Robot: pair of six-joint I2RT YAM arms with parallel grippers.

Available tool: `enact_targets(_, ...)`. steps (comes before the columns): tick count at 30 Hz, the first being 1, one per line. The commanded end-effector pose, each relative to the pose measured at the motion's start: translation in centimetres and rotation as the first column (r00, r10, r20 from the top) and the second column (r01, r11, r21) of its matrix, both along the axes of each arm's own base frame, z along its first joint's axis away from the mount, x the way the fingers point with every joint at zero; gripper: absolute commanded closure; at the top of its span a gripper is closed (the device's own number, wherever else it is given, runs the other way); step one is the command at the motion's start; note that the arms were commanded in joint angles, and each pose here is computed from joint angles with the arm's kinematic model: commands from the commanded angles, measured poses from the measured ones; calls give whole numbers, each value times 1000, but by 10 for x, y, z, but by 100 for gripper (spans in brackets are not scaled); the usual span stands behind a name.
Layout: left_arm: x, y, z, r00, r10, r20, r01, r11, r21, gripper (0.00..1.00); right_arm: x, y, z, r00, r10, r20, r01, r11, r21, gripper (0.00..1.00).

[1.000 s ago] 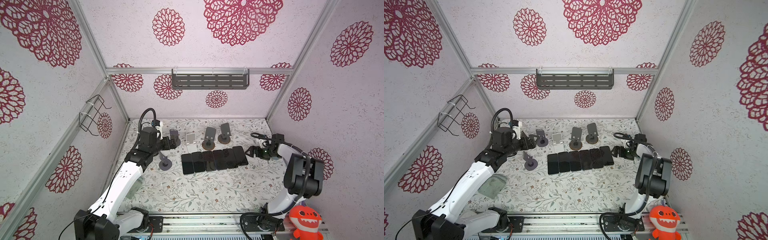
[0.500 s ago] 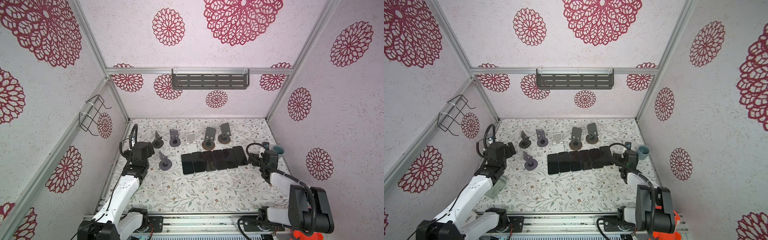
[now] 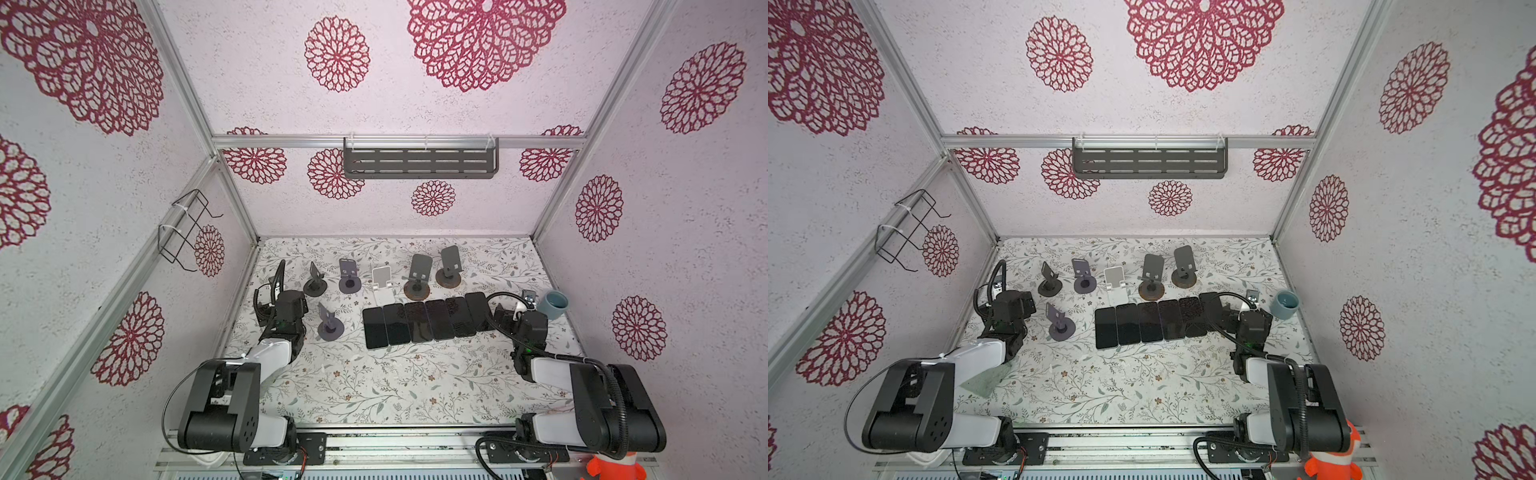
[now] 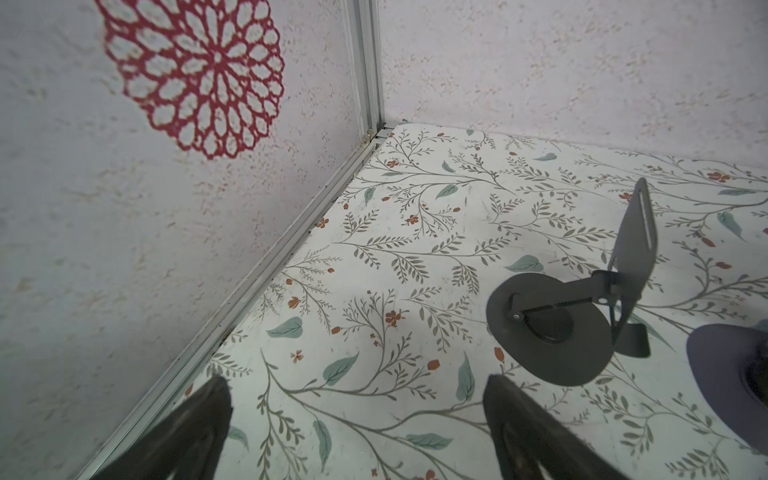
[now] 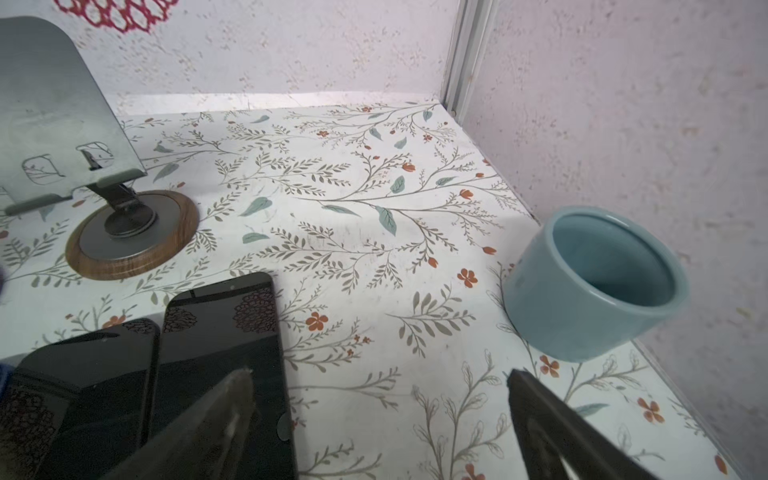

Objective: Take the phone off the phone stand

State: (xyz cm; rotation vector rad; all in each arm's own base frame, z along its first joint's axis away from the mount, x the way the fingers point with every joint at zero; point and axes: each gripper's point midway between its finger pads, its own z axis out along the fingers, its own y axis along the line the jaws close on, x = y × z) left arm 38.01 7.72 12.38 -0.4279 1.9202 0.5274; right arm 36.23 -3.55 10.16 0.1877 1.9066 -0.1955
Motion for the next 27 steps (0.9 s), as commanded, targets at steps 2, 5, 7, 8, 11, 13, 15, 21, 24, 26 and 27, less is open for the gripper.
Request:
enact_targets(2, 9, 5, 22, 996, 0, 94, -4, 999, 44, 3, 11, -3, 29, 993, -21, 120, 22, 1000, -13, 1)
enact_targets(5, 12, 5, 24, 990, -36, 134, 28, 998, 57, 2, 12, 0, 25, 988, -5, 153, 5, 1000, -1, 1)
enact_targets(7, 16, 8, 18, 991, -40, 130, 34, 998, 44, 2, 12, 0, 19, 987, -9, 163, 9, 1000, -1, 1)
enact_targets(8, 16, 9, 14, 990, -44, 135, 40, 999, 35, 2, 11, 0, 15, 987, -10, 158, 10, 1000, -1, 1)
enact_targets(11, 15, 8, 11, 988, -70, 141, 68, 998, 14, 2, 11, 1, 13, 987, -4, 161, 5, 1000, -3, 1)
enact_targets(13, 14, 9, 9, 980, -99, 171, 103, 995, -15, 2, 11, 1, 13, 986, -3, 165, 3, 1000, -2, 1)
enact_targets(15, 16, 15, 2, 968, -127, 215, 142, 988, -54, 2, 11, 1, 13, 987, -2, 162, 2, 1000, 0, 1)
enact_targets(21, 15, 14, -1, 972, -129, 199, 144, 988, -63, 2, 11, 0, 12, 988, -7, 157, 7, 1000, -2, 1)
enact_targets(24, 15, 14, -1, 972, -128, 195, 143, 988, -64, 2, 12, 0, 13, 987, -7, 159, 8, 1000, -3, 1)
enact_targets(26, 16, 14, -1, 971, -129, 199, 144, 988, -64, 2, 12, 0, 12, 987, -6, 159, 7, 1000, -3, 1)
enact_targets(27, 15, 14, -1, 972, -129, 196, 144, 988, -64, 2, 11, 0, 12, 987, -7, 158, 8, 1000, -3, 1)
